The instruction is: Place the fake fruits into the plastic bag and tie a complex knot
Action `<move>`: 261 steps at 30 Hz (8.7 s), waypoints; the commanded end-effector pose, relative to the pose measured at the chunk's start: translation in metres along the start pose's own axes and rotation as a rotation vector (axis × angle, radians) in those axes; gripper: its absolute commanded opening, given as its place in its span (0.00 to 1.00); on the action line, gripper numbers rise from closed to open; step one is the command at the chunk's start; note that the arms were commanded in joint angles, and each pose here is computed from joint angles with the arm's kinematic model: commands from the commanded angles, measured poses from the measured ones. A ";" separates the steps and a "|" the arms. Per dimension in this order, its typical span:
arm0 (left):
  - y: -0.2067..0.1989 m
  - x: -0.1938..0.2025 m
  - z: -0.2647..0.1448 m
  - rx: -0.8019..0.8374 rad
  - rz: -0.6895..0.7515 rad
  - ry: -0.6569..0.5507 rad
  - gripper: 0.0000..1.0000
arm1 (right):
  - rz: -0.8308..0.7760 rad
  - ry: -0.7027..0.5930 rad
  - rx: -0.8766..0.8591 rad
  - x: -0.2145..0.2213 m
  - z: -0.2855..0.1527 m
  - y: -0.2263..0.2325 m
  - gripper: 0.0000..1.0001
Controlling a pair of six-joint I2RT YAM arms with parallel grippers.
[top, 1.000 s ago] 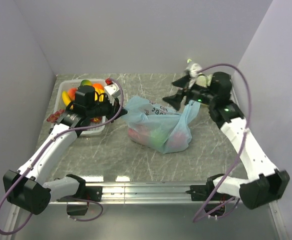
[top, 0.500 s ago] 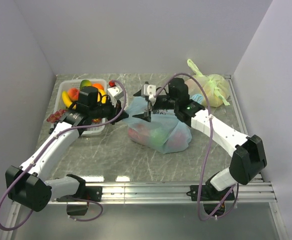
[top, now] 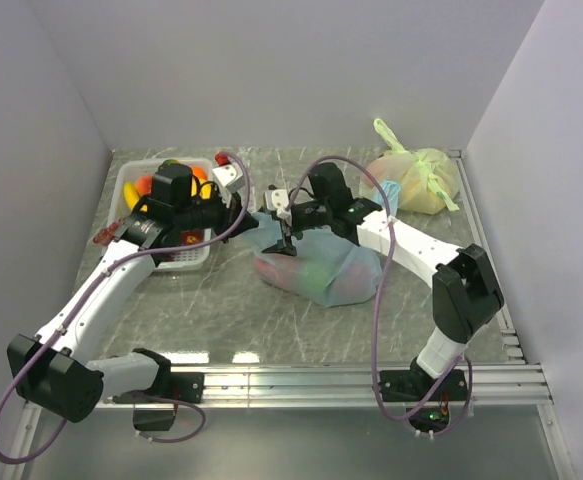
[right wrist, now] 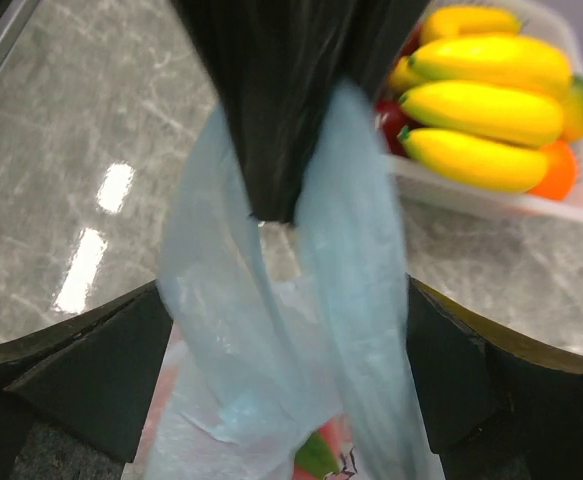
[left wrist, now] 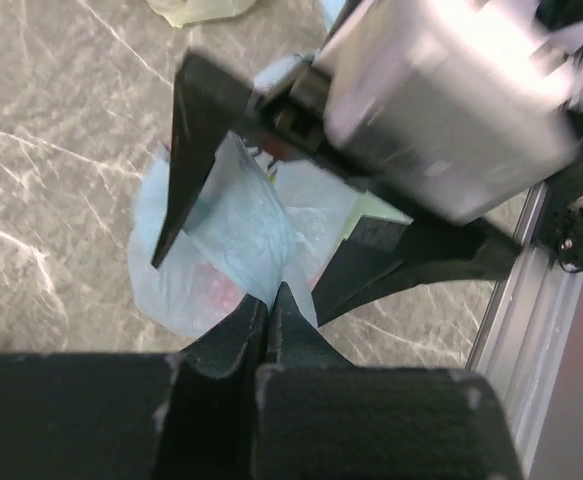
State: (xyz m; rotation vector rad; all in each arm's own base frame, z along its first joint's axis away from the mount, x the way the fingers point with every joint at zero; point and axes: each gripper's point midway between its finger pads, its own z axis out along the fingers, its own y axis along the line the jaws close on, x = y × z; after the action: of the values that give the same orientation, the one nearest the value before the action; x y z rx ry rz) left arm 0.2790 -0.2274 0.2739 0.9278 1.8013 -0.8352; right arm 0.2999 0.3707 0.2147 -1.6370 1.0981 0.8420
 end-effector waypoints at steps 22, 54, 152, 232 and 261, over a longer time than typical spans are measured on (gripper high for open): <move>0.029 -0.055 -0.020 -0.197 -0.097 -0.208 0.04 | 0.541 -0.006 0.089 0.060 0.026 0.000 0.27; 0.027 0.002 0.040 0.153 -0.126 -0.252 0.33 | 0.632 -0.051 0.044 0.020 0.011 0.005 0.15; -0.050 0.012 0.129 0.537 0.268 -0.007 0.00 | 0.706 -0.032 0.182 0.021 -0.117 0.043 0.51; -0.033 -0.014 0.122 0.456 0.126 0.011 0.01 | 0.807 -0.024 0.282 0.037 -0.113 0.043 0.51; -0.037 -0.007 0.120 0.558 0.227 0.112 0.31 | 0.861 -0.090 0.248 0.049 -0.100 0.017 0.00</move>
State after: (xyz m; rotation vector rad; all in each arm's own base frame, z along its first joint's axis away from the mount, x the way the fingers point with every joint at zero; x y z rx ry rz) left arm 0.3032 -0.3488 0.2224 1.5159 1.5882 -1.1966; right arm 0.2973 0.2516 0.1694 -0.8550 1.8823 1.2339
